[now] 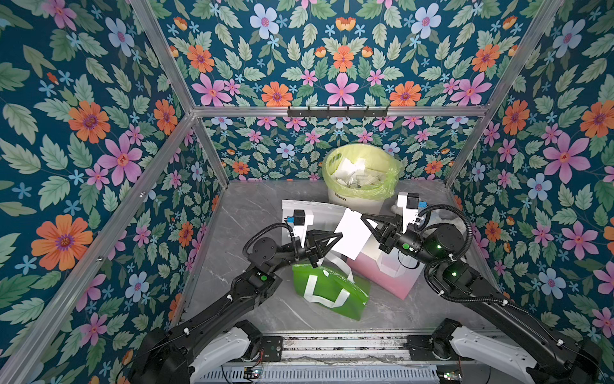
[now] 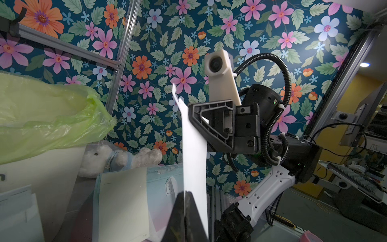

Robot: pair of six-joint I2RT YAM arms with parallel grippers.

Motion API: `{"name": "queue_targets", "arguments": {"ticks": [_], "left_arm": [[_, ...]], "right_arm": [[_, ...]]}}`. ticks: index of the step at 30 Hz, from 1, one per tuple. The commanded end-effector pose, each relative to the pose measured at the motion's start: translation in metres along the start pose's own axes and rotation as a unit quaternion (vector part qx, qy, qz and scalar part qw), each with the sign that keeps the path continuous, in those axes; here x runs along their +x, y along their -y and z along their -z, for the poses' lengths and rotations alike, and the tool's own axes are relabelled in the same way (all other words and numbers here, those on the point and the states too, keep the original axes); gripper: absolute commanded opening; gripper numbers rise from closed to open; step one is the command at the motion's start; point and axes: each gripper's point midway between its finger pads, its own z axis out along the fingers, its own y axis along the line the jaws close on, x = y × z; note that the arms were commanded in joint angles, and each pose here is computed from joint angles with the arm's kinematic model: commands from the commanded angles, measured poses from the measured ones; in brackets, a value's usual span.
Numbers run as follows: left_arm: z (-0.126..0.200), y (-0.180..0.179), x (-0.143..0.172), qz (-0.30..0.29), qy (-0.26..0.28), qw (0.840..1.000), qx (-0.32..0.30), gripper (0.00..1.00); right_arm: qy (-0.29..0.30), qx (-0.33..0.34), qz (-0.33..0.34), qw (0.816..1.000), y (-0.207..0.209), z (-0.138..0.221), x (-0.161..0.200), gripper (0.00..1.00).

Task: Shred takeout receipts and throw away
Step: Shred the takeout receipt.

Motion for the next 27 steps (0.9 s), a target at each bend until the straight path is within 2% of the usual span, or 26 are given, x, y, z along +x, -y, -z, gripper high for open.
{"name": "queue_targets", "arguments": {"ticks": [1,6,9,10,13,20,27], "left_arm": [[-0.001,0.003,-0.006,-0.006,0.008,1.0,0.006,0.0],[-0.002,0.002,-0.001,-0.017,-0.007,1.0,0.005,0.0],[-0.001,0.001,0.005,-0.053,-0.037,0.998,-0.004,0.0],[0.0,0.002,0.008,-0.071,-0.049,0.996,-0.003,0.0],[0.003,0.009,0.013,-0.108,-0.074,0.991,0.012,0.0],[0.0,0.025,0.021,-0.123,-0.117,0.983,0.067,0.0],[-0.005,0.025,0.02,-0.12,-0.118,0.983,0.076,0.0]], "right_arm": [[-0.001,-0.007,0.004,1.0,-0.003,0.0,0.0,0.0],[-0.026,-0.009,0.026,0.999,-0.004,0.002,0.009,0.01],[-0.077,-0.01,0.081,0.994,-0.005,0.011,0.026,0.58],[-0.089,-0.009,0.098,0.991,-0.006,0.015,0.03,0.7],[-0.105,-0.025,0.144,0.984,-0.015,0.026,0.033,0.89],[-0.12,-0.06,0.196,0.971,-0.036,0.028,0.021,0.95],[-0.136,-0.099,0.177,0.97,-0.045,0.01,0.02,0.93]]}}
